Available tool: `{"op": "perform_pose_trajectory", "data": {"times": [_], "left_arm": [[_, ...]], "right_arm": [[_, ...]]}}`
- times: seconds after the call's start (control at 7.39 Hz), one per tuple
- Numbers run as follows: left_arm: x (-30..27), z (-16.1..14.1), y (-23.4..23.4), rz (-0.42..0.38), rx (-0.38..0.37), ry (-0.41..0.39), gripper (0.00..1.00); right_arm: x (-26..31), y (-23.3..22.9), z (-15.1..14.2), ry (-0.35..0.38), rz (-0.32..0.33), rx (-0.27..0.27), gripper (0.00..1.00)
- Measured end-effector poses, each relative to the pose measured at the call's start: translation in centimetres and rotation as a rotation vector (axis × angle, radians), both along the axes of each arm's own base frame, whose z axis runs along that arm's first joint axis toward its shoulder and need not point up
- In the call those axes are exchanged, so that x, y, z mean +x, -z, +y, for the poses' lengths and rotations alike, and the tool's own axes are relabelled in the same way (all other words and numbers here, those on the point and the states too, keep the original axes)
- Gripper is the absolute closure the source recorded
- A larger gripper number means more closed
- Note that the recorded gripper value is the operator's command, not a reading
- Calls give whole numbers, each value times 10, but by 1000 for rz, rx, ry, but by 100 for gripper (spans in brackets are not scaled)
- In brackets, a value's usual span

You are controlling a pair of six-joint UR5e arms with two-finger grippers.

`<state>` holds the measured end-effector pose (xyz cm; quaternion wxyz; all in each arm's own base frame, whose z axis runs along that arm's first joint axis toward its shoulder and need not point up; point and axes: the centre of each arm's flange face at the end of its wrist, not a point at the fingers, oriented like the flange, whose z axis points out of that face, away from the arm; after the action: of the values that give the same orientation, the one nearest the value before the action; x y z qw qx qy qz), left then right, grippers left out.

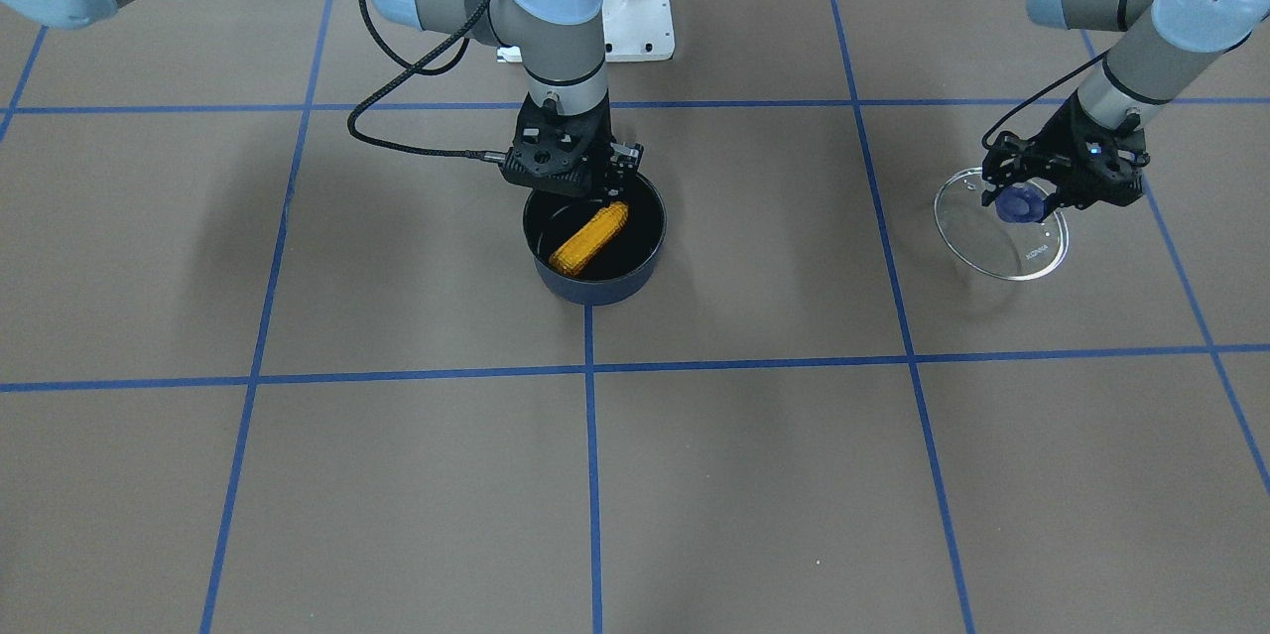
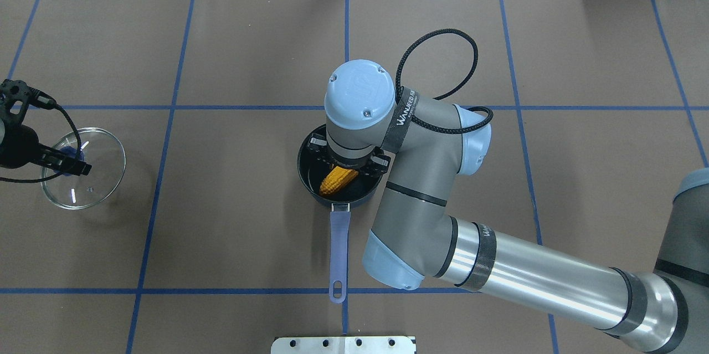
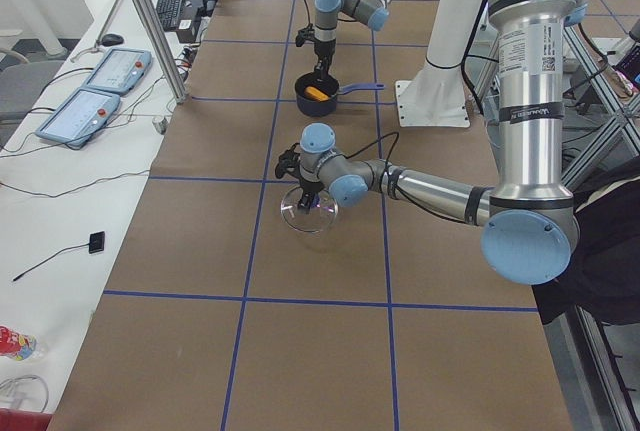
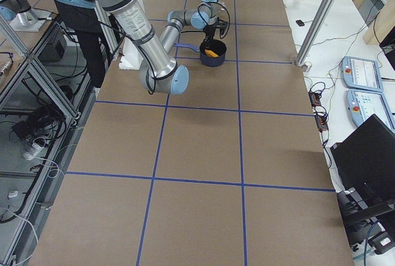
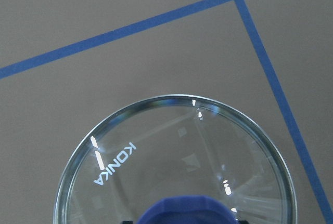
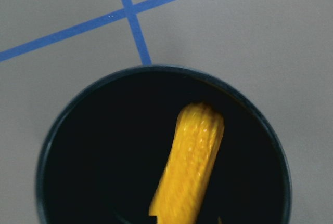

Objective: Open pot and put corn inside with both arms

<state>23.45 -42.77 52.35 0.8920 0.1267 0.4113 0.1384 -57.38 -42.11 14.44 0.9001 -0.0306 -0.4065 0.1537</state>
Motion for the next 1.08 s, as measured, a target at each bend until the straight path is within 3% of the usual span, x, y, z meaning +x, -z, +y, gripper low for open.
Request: {"op": "perform_pose_trajectory", "data": {"times": [0.68, 1.08], "left_arm": [[17, -16, -8, -9, -11, -6, 40], [26, -24, -12, -14, -15, -9, 40]], "right_arm": [[57, 14, -59, 2, -50, 1, 0], [79, 18, -77, 4, -68, 5, 0]]}}
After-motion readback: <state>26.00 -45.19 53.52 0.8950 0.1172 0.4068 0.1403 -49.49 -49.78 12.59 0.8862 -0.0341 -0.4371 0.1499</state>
